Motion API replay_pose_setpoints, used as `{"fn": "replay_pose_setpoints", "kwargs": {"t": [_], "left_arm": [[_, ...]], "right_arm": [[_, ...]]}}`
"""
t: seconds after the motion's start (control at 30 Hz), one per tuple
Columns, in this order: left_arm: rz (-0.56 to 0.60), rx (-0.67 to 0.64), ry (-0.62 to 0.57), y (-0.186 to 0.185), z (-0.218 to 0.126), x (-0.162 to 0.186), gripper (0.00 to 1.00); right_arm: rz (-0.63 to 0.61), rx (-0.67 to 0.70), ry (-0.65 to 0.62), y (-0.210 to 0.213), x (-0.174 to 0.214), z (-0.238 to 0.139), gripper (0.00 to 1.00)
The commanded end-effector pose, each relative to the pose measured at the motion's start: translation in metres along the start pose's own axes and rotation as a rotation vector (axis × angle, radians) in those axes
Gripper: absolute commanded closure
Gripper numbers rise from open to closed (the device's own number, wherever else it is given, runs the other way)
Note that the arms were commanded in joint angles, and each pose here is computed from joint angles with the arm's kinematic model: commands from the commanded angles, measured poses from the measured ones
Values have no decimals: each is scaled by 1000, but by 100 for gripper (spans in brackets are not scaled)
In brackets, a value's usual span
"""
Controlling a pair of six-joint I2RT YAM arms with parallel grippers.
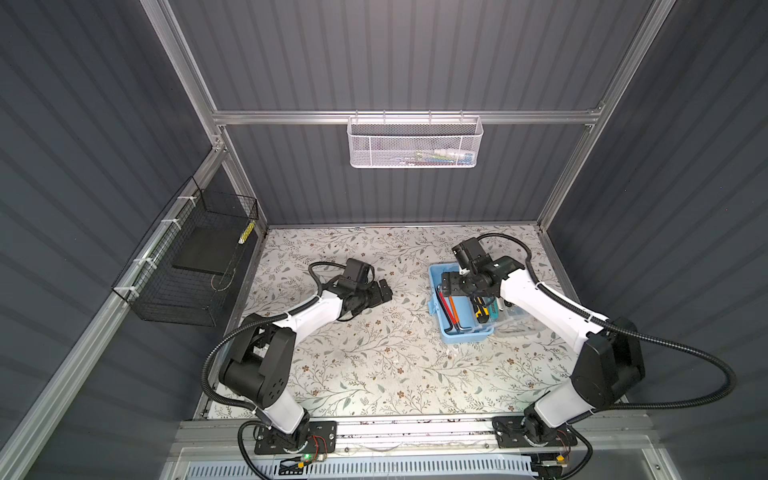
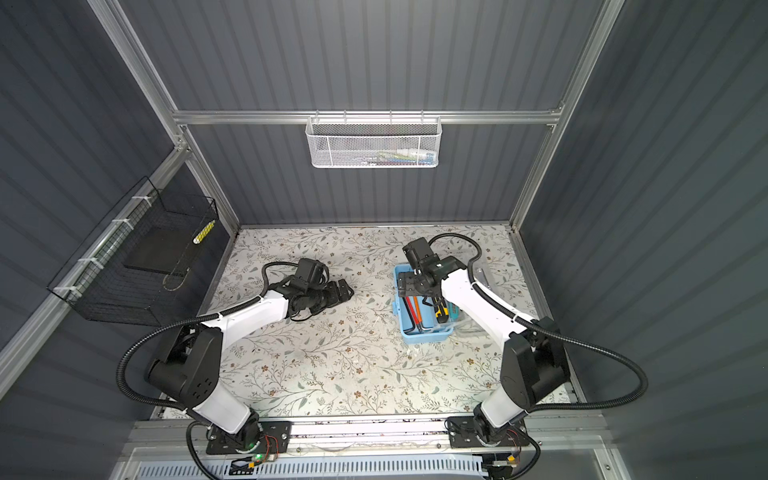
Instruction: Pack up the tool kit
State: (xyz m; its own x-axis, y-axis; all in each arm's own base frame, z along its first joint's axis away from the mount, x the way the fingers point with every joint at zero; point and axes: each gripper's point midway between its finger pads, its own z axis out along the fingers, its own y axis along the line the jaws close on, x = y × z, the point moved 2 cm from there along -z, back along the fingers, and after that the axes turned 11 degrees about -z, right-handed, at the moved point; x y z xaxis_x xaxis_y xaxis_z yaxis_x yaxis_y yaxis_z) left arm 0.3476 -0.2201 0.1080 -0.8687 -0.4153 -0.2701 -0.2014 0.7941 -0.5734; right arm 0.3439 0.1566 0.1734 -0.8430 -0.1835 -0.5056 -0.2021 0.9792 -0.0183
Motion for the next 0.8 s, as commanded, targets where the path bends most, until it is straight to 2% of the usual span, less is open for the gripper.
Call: {"fn": "replay_pose_setpoints", "kwargs": {"t": [0.0, 0.13, 0.43, 0.63, 0.77], "left_arm": [[39, 6, 26, -8, 2, 3, 3], [60, 8, 33, -12, 1, 5, 5], [126, 9, 53, -27, 7, 12, 7], [162, 12, 57, -36, 9, 19, 1], [174, 9, 62, -40, 11, 20, 0]], "right_arm": [[24, -17, 28, -9, 10, 6, 4], [44, -10, 32, -18, 15, 7, 3], [62, 8, -27, -40, 12, -17, 1], [79, 60, -30, -66, 17, -25, 1], [101, 74, -28, -84, 22, -25, 1]]}}
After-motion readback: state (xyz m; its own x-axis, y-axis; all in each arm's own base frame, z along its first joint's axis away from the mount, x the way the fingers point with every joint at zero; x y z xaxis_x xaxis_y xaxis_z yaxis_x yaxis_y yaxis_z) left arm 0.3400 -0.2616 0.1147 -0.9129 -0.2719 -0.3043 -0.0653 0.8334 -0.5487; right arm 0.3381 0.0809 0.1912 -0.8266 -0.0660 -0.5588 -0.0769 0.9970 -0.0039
